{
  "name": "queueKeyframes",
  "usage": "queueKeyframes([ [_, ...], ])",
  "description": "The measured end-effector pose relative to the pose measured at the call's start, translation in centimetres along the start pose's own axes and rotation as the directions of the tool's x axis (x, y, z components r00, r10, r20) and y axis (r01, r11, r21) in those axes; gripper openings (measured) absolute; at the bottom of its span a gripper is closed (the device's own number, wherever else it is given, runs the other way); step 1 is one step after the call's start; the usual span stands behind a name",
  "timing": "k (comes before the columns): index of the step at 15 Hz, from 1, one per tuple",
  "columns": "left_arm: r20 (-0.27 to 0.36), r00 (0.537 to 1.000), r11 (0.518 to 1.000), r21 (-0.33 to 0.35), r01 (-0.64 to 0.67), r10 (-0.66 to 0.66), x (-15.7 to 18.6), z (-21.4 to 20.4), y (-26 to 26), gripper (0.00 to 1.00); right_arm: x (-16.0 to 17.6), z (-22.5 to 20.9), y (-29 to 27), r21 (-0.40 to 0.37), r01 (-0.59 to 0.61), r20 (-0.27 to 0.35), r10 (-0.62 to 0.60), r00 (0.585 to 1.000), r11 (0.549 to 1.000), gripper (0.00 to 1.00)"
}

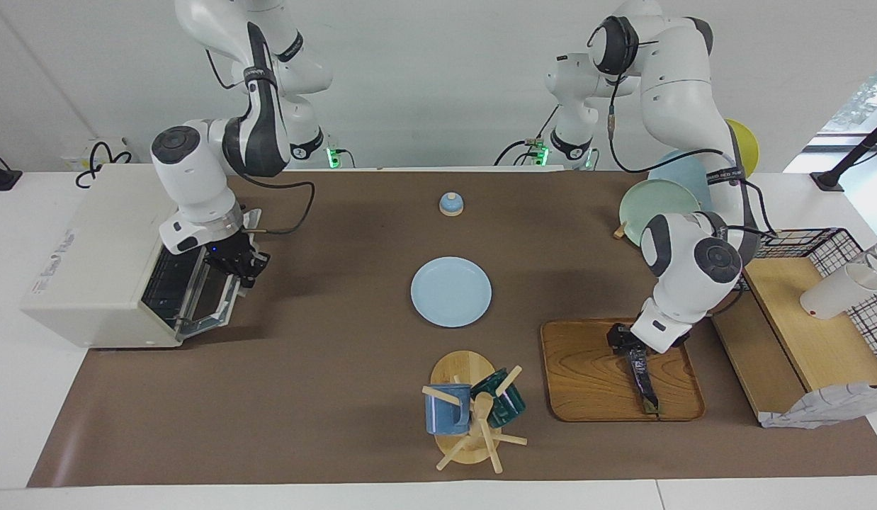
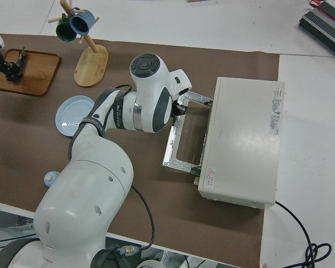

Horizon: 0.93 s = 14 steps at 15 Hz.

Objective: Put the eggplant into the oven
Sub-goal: 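Lift the eggplant with the left gripper while the right gripper opens the oven door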

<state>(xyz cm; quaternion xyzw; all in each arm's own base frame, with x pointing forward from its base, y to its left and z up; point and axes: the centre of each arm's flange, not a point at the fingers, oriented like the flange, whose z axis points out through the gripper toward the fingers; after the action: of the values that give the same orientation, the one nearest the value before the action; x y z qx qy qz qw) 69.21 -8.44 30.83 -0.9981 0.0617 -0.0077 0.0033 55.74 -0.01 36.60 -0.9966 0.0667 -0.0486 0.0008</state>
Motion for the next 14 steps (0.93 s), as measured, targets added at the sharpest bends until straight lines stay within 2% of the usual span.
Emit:
queueKeyframes([
  [2,0.000,1.000,1.000,0.001,-0.004,0.004,0.0,0.0,0.0,0.41,-0.1,1.1,-0.3,0.000,0.006,-0.005,-0.006,1.000,1.000,0.01],
  [5,0.002,0.999,0.999,0.003,-0.054,0.054,0.2,-0.6,0.0,0.41,0.2,2.5,-1.1,0.002,0.019,-0.038,-0.019,0.999,1.000,0.01],
  [7,0.005,0.998,0.998,-0.002,-0.065,0.065,0.5,-2.4,0.2,0.41,0.3,2.9,-1.4,0.002,0.023,-0.043,-0.023,0.999,1.000,0.01],
  [10,0.011,0.999,0.998,-0.048,-0.051,0.052,-0.1,-7.8,0.9,0.41,0.6,2.3,-2.1,0.004,0.035,-0.056,-0.035,0.998,0.999,0.01],
  [14,0.060,0.997,0.994,-0.095,-0.046,0.051,-3.4,-15.8,4.5,0.41,2.4,-1.2,-5.7,0.008,0.047,-0.036,-0.046,0.998,0.999,0.01],
])
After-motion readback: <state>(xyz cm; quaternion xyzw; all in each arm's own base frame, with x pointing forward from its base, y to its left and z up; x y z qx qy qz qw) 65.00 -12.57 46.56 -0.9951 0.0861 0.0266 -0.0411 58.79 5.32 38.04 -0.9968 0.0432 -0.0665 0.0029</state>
